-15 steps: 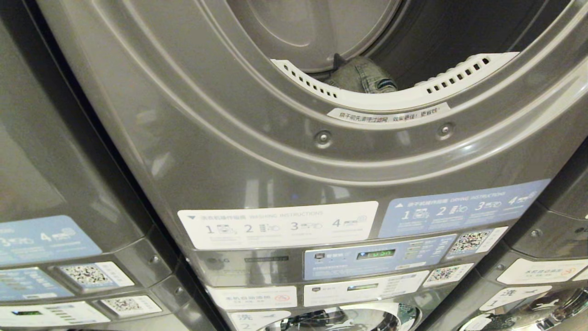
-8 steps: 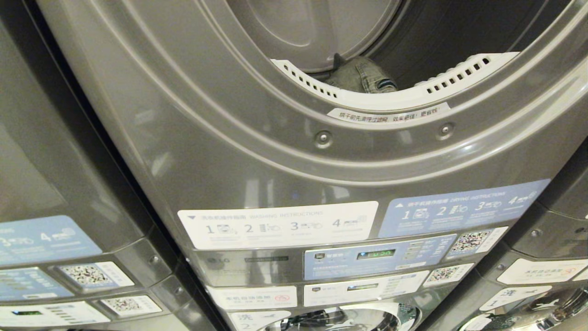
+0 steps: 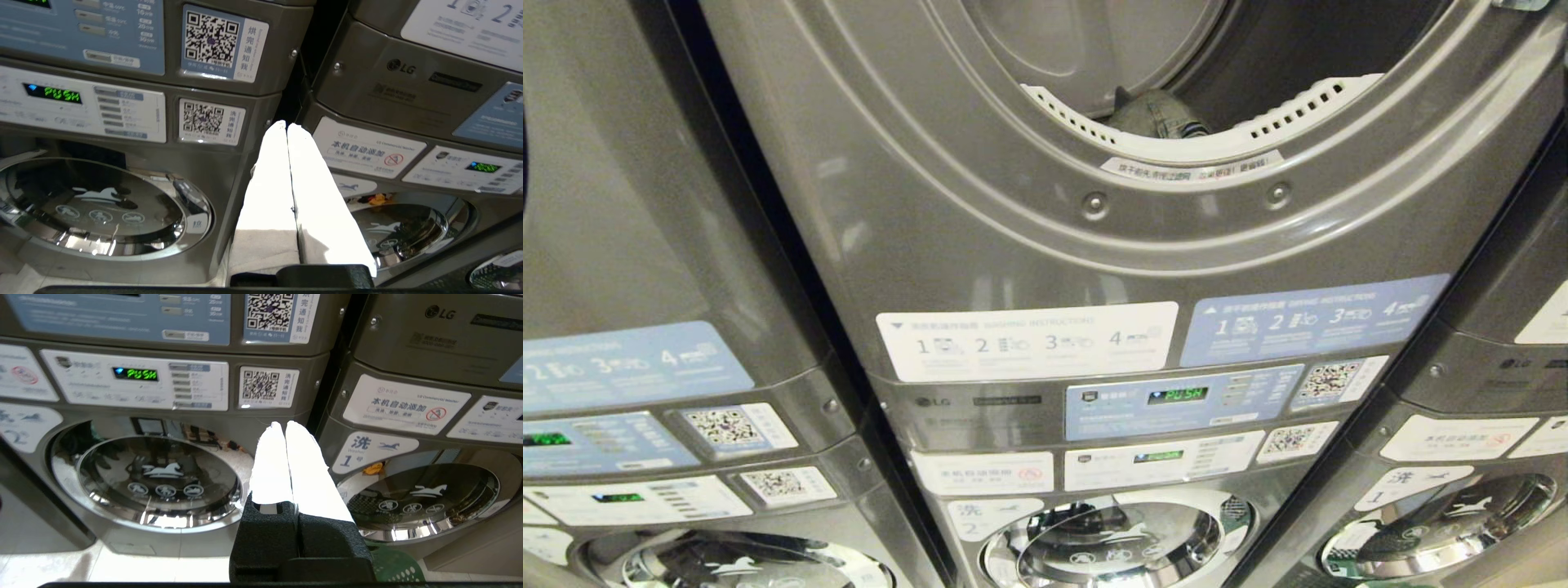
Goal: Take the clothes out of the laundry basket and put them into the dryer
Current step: Close the dryer
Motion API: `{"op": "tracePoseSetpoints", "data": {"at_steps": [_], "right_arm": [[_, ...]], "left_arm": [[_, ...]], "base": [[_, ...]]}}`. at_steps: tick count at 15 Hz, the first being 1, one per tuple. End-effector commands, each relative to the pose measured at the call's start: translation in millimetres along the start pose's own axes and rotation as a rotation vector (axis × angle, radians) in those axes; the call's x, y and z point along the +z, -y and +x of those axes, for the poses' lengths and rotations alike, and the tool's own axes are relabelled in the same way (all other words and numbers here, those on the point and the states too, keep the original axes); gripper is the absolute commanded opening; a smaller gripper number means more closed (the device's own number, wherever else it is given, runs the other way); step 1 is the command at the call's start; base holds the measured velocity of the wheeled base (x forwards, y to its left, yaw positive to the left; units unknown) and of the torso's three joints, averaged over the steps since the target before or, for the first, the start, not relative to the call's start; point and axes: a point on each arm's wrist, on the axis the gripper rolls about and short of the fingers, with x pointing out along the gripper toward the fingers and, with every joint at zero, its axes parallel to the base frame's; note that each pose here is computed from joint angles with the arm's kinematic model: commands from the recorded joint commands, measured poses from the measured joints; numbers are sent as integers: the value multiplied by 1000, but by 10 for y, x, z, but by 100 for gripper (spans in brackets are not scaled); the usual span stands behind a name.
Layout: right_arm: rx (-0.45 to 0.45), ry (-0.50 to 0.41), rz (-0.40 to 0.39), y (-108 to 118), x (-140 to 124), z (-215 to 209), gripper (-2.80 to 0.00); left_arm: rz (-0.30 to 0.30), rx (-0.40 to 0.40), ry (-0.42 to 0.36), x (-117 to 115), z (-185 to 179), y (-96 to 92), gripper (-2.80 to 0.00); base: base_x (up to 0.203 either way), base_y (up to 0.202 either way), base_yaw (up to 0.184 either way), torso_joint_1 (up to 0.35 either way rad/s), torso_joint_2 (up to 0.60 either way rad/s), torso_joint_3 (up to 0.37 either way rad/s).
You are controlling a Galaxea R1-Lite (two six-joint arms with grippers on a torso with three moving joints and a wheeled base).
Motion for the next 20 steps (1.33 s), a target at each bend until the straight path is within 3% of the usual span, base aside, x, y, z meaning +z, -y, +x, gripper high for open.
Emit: {"op": "tracePoseSetpoints", "data": {"at_steps": [1,11,20], "right_arm": [[2,-5,-1,-2,-16,4,-280],[2,-5,0,-2,-16,4,-280],[-6,-6,21,0,-17,4,-280]], "left_arm": [[0,7,-29,-84,20,-18,-280],[4,6,-31,-84,21,-18,-280],[-1,7,-29,-84,20,-18,-280]], "base": [[-197,0,0,2,2,5],[-190,0,1,2,1,2],[-5,0,0,3,-1,0]]}}
